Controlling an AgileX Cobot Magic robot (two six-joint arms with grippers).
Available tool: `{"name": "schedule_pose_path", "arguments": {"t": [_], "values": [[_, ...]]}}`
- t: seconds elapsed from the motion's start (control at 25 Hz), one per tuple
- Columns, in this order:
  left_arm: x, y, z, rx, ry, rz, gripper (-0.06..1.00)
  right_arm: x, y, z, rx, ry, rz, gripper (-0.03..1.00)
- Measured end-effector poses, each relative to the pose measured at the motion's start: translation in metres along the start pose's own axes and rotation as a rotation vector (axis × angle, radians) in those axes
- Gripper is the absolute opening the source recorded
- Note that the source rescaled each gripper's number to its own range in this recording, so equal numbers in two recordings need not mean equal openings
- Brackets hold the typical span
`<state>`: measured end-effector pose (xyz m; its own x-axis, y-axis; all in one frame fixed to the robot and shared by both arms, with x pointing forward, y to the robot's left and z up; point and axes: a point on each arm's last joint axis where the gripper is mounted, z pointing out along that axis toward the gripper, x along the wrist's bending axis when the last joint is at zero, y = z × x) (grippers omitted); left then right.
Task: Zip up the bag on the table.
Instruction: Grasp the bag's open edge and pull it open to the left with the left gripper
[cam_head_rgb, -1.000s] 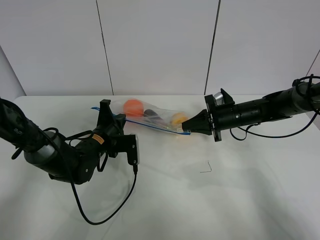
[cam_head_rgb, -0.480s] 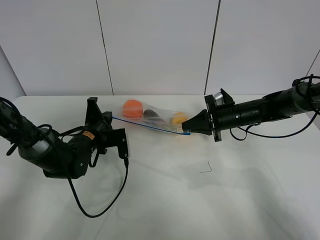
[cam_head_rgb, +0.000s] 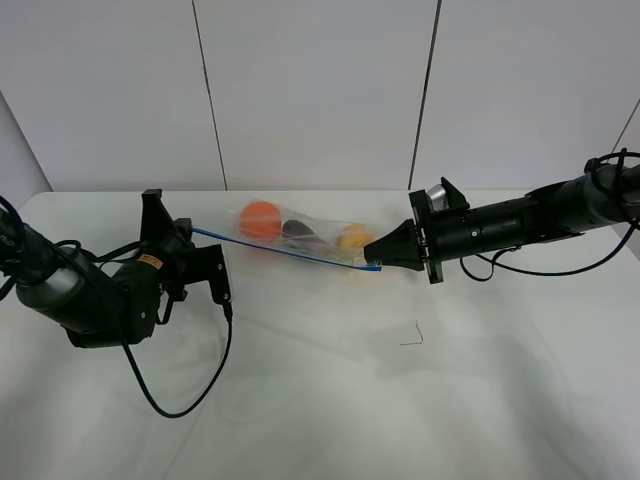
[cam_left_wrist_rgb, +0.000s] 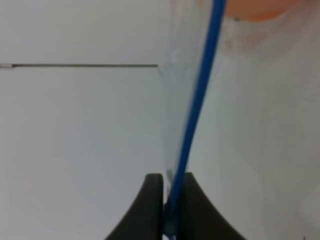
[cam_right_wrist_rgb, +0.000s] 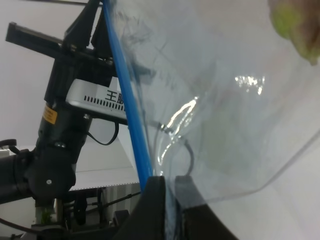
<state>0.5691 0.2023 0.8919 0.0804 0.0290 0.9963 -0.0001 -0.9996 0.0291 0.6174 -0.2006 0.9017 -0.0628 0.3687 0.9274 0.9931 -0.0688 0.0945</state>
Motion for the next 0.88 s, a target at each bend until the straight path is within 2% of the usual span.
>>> {"name": "schedule_pose_path", "arguments": {"t": [0.32, 0.4, 0.48, 0.6, 0.64, 0.72, 0.88], "values": [[0.000, -0.002, 0.001, 0.006, 0.000, 0.001, 0.02, 0.000, 0.000, 0.000, 0.001, -0.001, -0.001, 0.00], [0.000, -0.003, 0.001, 0.015, 0.000, -0.002, 0.10, 0.000, -0.001, 0.000, 0.006, -0.003, -0.003, 0.00], [0.000, -0.006, 0.001, 0.028, -0.001, -0.004, 0.25, -0.001, -0.001, 0.000, 0.011, -0.007, -0.005, 0.00], [0.000, -0.010, 0.002, 0.046, -0.001, -0.006, 0.54, -0.001, -0.001, 0.000, 0.012, -0.007, -0.005, 0.00], [0.000, -0.013, 0.003, 0.053, -0.001, -0.007, 0.60, -0.001, -0.001, 0.000, 0.012, -0.007, -0.005, 0.00], [0.001, -0.018, 0.004, 0.069, 0.000, -0.008, 0.67, -0.001, -0.001, 0.000, 0.013, -0.008, -0.004, 0.00], [0.001, -0.032, 0.007, 0.110, 0.001, -0.012, 0.71, -0.001, -0.001, 0.000, 0.015, -0.008, 0.001, 0.00]]}}
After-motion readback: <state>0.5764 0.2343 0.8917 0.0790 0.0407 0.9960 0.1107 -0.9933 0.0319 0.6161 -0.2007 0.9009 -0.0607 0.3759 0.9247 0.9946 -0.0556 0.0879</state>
